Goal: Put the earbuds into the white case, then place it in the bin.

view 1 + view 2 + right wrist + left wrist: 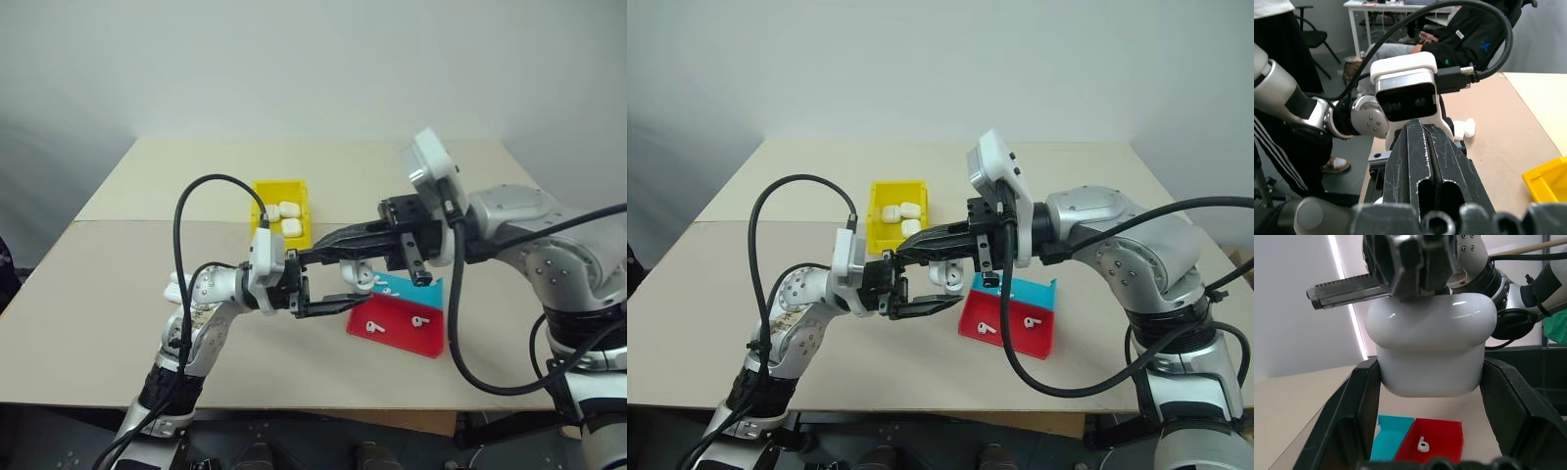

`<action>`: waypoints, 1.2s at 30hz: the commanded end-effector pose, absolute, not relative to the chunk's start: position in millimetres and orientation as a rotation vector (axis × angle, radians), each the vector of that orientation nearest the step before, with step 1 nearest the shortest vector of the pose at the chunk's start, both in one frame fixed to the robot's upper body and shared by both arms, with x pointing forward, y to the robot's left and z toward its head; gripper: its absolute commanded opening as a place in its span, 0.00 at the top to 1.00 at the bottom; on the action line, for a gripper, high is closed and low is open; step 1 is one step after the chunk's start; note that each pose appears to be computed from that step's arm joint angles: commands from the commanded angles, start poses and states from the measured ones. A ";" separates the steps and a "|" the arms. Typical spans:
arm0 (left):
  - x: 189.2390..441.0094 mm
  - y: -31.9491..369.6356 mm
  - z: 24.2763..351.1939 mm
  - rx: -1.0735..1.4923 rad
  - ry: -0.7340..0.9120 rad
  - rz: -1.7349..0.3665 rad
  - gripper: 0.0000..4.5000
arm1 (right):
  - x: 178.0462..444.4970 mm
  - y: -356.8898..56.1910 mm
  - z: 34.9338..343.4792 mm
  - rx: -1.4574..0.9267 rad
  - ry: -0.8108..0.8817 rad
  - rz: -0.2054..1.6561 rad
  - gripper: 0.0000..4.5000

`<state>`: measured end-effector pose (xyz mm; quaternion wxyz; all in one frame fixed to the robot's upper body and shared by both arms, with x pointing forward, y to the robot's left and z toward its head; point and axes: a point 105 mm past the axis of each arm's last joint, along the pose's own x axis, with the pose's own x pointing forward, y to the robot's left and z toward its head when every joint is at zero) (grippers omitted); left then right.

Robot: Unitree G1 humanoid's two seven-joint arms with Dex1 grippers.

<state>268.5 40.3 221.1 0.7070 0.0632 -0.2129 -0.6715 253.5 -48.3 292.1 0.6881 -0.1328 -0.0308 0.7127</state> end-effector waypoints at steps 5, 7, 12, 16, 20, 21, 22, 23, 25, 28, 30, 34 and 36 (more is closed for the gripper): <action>259.4 47.7 238.6 0.168 -0.566 -1.478 0.38 | 252.3 -62.4 288.4 -0.387 -0.068 1.557 0.99; 259.6 48.3 238.5 0.169 -0.565 -1.475 0.38 | 252.2 -68.2 288.9 -0.394 -0.077 1.543 0.99; 260.8 50.1 236.1 0.170 -0.555 -1.467 0.38 | 246.1 -79.3 318.5 -0.289 -0.227 1.537 0.99; 262.7 52.8 234.8 0.178 -0.550 -1.438 0.38 | 238.6 -92.6 341.5 -0.242 -0.375 1.508 0.99; 281.8 57.5 243.3 0.233 -0.560 -1.242 0.38 | 244.2 -110.4 352.4 -0.185 -0.447 1.368 0.99; 292.1 58.3 247.4 0.259 -0.554 -1.151 0.38 | 245.9 -116.0 353.6 -0.161 -0.462 1.327 0.99; 302.4 59.3 252.0 0.285 -0.551 -1.061 0.38 | 247.0 -121.1 353.8 -0.137 -0.474 1.292 0.99; 312.7 60.0 256.5 0.312 -0.543 -0.984 0.38 | 247.5 -125.5 352.4 -0.118 -0.480 1.262 0.99; 339.0 62.7 265.5 0.369 -0.493 -0.816 0.38 | 249.0 -132.9 345.1 -0.086 -0.475 1.206 0.99; 379.9 78.7 287.7 0.298 -0.432 -0.523 0.38 | 250.6 -137.4 330.4 -0.039 -0.452 1.132 0.99; 394.2 88.8 291.9 0.230 -0.385 -0.426 0.38 | 248.9 -135.0 326.6 -0.017 -0.453 1.114 0.99; 419.0 101.2 284.8 0.159 -0.325 -0.269 0.38 | 247.1 -130.2 321.5 0.003 -0.447 1.108 0.99; 426.3 94.2 271.5 0.218 -0.296 -0.263 0.38 | 251.5 -129.1 317.9 0.005 -0.421 1.098 0.99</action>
